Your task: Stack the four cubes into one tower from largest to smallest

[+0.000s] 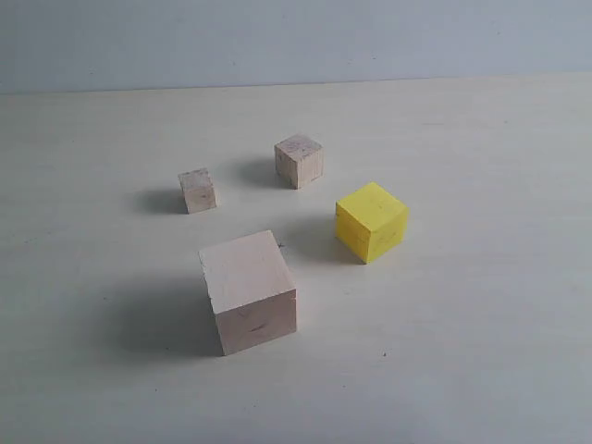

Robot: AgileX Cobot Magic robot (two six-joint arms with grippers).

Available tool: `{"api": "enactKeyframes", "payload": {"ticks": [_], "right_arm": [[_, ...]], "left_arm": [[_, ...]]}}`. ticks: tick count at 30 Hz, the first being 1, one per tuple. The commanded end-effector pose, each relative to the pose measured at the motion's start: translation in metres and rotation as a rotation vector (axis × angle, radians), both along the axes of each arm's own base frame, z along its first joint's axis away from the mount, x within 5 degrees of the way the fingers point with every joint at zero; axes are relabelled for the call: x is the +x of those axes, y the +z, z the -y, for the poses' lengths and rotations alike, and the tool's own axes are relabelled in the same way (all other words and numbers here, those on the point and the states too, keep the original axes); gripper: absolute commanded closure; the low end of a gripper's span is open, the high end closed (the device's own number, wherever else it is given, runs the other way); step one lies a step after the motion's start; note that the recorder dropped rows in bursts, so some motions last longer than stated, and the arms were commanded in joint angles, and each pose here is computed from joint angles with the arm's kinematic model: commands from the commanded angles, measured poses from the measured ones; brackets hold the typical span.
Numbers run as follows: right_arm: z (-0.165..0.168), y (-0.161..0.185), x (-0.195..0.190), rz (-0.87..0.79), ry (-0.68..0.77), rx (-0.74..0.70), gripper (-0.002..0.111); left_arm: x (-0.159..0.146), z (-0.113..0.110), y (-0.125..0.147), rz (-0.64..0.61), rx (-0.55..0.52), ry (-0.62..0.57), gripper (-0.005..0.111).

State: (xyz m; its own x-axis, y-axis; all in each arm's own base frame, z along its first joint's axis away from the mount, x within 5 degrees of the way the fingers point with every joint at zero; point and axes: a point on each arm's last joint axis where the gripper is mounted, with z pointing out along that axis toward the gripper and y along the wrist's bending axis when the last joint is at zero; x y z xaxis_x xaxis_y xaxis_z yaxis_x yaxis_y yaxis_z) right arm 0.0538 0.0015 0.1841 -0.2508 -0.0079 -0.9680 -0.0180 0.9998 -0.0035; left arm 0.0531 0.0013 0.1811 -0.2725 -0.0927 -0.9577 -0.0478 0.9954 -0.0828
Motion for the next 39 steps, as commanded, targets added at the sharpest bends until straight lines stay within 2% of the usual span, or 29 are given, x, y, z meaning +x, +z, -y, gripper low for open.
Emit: {"api": "enactKeyframes", "payload": {"ticks": [1,27,32,39], "right_arm": [[0.0,-0.001,0.0,0.006,0.0,0.002,0.108],[0.0,-0.001,0.0,0.008,0.0,0.003,0.108],[0.001,0.013,0.002,0.162,-0.008,0.008,0.108],[0.001,0.014,0.002,0.179,-0.009,0.008,0.108]], "left_arm": [[0.0,0.001,0.0,0.012,-0.008,-0.005,0.107],[0.0,0.001,0.0,0.012,-0.008,-0.005,0.107],[0.0,0.001,0.0,0.012,-0.008,-0.005,0.107],[0.0,0.0,0.0,0.014,-0.006,-0.005,0.107]]}}
